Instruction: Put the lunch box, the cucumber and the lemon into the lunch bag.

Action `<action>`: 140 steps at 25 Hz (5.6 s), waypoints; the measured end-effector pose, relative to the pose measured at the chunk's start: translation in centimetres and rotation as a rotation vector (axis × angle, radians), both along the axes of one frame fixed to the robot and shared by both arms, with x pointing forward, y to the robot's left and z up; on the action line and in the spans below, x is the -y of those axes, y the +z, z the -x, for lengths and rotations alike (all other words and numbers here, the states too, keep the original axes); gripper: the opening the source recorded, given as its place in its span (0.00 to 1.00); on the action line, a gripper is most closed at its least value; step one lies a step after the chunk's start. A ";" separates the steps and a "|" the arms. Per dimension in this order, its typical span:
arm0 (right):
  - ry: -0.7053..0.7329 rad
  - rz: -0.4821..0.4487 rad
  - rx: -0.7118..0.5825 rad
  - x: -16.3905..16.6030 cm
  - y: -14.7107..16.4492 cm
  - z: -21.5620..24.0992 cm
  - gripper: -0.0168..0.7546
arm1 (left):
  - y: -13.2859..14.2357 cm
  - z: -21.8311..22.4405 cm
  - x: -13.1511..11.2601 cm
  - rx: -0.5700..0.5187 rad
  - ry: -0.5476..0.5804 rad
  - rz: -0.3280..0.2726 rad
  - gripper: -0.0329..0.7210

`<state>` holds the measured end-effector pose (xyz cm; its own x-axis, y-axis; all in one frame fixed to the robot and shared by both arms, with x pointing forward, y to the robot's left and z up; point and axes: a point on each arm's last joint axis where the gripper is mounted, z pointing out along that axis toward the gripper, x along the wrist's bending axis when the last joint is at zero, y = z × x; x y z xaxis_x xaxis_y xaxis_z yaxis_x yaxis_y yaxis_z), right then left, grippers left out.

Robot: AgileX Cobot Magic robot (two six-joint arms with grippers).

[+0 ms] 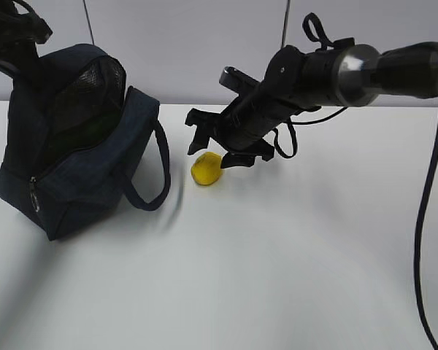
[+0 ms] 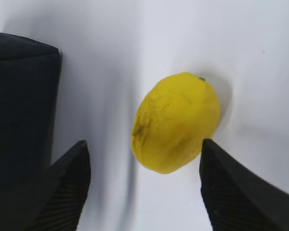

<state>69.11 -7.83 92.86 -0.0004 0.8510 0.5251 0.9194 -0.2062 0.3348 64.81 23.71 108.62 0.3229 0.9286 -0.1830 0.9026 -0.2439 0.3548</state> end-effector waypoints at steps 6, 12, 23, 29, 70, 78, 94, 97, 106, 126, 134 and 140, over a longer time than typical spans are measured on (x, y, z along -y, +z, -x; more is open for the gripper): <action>-0.014 -0.002 -0.030 -0.1 -1.4 -0.1 0.71 | 0.0 0.0 0.0 0.002 -0.006 0.001 0.05; -0.039 -0.014 -0.018 -0.1 -1.7 -0.4 0.71 | 0.0 0.0 0.1 0.003 -0.011 0.003 0.05; -0.078 -0.026 -0.032 -0.2 -3.6 -0.7 0.71 | 0.1 0.0 0.2 0.004 -0.020 0.020 0.05; -0.095 -0.037 -0.022 -0.2 -3.7 -0.9 0.69 | 0.1 0.0 0.2 0.004 -0.022 0.021 0.05; 0.060 -0.005 -0.066 -0.4 -2.2 0.3 0.48 | 0.1 0.0 0.2 0.007 -0.030 0.019 0.05; 0.133 0.006 -0.029 -0.3 0.7 0.9 0.48 | 0.1 0.0 0.2 0.007 -0.031 0.018 0.05; 0.287 -0.086 0.170 -0.2 10.9 3.5 0.48 | 0.1 0.0 0.2 0.008 -0.033 0.016 0.05; 0.329 -0.211 0.194 -1.0 12.1 3.9 0.48 | 0.1 0.0 0.2 0.008 -0.033 0.016 0.05; 0.384 -0.451 0.216 -3.3 11.8 3.9 0.48 | 0.2 0.1 0.7 0.006 -0.044 0.068 0.05; 0.404 -0.425 0.196 -5.3 7.4 3.4 0.68 | 0.2 0.6 3.6 0.000 -0.109 0.096 0.05; 0.432 -0.394 0.242 -5.1 8.6 3.7 0.69 | 0.1 0.6 3.3 0.004 -0.109 0.066 0.05; 0.468 -0.405 0.255 -3.9 10.9 4.2 0.69 | 0.1 0.6 3.3 0.005 -0.109 0.059 0.05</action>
